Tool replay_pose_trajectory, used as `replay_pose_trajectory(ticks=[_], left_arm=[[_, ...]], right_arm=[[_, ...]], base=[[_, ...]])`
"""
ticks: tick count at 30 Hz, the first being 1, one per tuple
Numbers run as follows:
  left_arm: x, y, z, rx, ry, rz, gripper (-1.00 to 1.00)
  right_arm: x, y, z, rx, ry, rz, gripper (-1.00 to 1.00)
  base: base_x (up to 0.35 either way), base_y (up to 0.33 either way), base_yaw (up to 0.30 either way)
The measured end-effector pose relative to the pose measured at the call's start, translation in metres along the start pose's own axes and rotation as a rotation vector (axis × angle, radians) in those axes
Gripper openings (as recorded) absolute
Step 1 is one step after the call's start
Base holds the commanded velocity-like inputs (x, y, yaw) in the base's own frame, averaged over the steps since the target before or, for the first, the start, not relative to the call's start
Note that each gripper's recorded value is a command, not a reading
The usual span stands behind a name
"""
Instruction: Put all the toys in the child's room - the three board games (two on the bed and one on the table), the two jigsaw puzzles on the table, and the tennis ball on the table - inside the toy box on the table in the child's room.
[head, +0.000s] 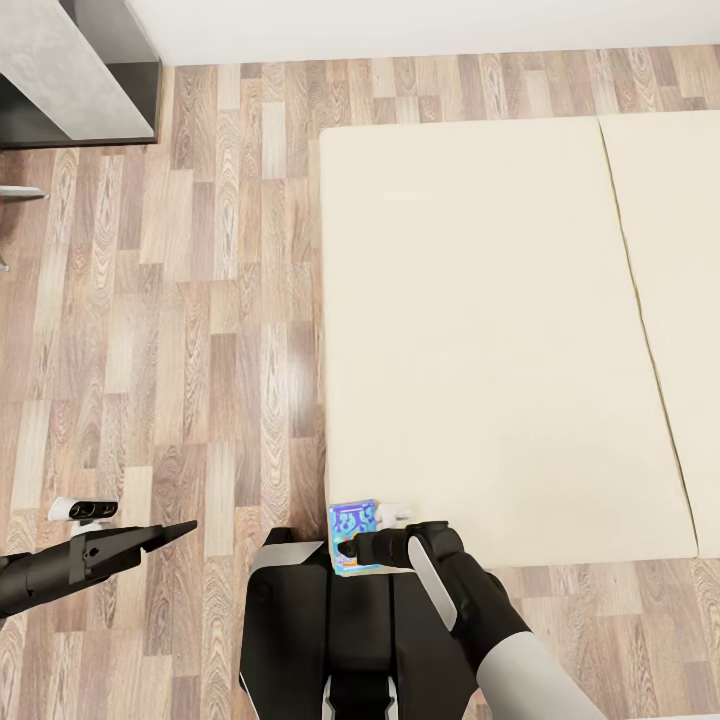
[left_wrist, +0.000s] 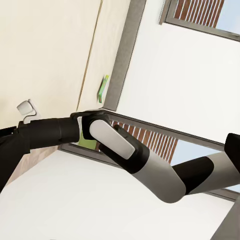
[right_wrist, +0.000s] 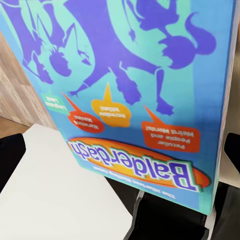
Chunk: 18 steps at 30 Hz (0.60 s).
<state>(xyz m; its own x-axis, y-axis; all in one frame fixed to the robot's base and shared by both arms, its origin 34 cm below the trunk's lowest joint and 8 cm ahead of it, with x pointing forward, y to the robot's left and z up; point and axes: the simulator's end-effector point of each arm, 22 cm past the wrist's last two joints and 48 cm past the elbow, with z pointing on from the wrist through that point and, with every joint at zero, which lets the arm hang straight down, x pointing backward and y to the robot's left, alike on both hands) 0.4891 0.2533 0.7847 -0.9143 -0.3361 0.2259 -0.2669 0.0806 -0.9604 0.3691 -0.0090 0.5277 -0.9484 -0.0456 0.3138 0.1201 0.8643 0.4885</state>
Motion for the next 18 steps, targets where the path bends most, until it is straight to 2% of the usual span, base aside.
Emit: replay_pose_trajectory(ticks=[18], left_arm=[[0.0,0.0,0.0,0.0,0.0,0.0,1.0]], right_arm=[[0.0,0.0,0.0,0.0,0.0,0.0,1.0]], base=[[0.0,0.026,0.0]])
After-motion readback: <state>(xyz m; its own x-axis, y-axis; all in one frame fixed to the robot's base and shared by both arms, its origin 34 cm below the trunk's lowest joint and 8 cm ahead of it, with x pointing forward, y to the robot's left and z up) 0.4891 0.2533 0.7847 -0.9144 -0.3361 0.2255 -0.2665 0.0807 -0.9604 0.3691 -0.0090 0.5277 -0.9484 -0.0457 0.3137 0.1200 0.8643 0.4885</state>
